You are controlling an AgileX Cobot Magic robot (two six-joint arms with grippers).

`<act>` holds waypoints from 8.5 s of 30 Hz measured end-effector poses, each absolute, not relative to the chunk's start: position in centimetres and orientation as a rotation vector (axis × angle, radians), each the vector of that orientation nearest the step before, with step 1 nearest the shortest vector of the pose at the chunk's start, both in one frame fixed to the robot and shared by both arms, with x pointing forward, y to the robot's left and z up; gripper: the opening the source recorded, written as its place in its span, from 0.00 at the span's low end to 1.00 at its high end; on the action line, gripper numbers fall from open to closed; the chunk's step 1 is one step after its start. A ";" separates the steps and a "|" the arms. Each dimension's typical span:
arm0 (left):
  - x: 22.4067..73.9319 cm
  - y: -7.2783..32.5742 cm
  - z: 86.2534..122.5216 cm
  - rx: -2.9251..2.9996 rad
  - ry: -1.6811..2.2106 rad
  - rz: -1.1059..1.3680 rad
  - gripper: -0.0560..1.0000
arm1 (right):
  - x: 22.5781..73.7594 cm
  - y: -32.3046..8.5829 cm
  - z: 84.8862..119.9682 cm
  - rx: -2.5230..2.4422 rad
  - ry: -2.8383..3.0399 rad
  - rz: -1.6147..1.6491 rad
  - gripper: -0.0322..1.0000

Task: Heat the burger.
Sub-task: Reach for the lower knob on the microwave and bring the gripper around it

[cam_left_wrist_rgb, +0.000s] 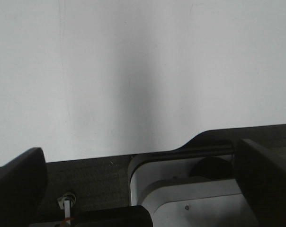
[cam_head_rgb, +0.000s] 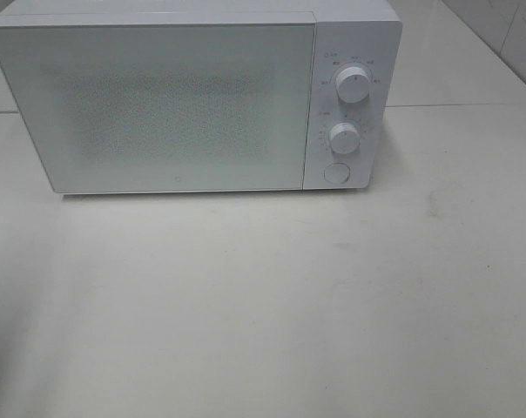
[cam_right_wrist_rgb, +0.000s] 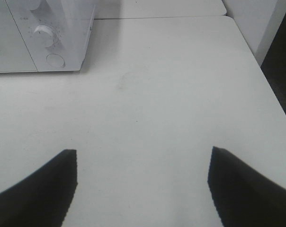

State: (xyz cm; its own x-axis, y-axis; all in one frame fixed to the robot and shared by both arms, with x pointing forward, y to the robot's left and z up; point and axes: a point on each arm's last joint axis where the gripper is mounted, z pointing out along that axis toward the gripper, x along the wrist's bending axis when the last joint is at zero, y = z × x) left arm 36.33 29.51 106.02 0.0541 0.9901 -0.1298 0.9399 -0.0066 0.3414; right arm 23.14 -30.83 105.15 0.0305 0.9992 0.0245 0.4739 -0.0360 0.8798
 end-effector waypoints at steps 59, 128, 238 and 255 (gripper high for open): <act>23.0 29.0 105.6 1.602 1.478 0.918 0.99 | 23.1 -30.8 105.2 1.600 1.529 0.939 0.75; 23.0 29.0 105.6 1.599 1.478 0.918 0.99 | 44.3 -27.9 104.8 1.458 1.573 1.052 0.75; 23.0 29.0 105.6 1.599 1.478 0.918 0.99 | 55.1 -12.9 88.8 1.308 1.348 1.076 0.75; 23.0 29.0 105.6 1.598 1.479 0.917 0.99 | 55.8 -12.9 88.3 1.316 1.344 1.076 0.60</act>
